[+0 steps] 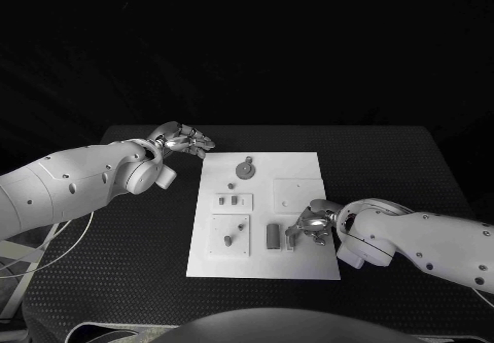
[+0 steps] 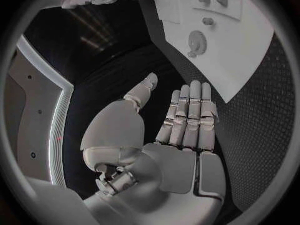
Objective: Assemble the parts on the task board
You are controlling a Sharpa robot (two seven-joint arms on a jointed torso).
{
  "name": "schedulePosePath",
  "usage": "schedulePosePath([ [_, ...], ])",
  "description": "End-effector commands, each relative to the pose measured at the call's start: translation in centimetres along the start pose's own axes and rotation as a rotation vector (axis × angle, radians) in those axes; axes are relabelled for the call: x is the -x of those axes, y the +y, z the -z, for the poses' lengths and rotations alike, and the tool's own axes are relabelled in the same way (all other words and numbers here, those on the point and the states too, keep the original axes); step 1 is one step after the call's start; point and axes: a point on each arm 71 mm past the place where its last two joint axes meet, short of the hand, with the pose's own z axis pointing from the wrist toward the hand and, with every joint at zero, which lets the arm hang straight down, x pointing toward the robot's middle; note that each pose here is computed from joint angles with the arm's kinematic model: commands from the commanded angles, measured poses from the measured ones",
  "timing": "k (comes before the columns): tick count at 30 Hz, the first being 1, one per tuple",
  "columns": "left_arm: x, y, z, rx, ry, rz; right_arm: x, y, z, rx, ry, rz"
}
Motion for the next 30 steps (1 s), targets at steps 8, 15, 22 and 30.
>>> schedulePosePath([
  [8,-0.17,-0.12,0.02,-0.005,0.016,0.009,-0.60,0.14,-0.04,-0.001,0.044,0.030],
  [15,-0.22,-0.15,0.00,-0.006,0.018,0.010,-0.91,0.24,-0.13,0.003,0.051,0.030],
  [22,-0.17,-0.13,0.02,-0.006,0.016,0.009,-0.91,0.20,-0.16,0.003,0.046,0.027],
  [30,-0.17,-0.13,0.03,-0.006,0.017,0.010,-0.81,0.27,-0.16,0.012,0.029,0.030],
])
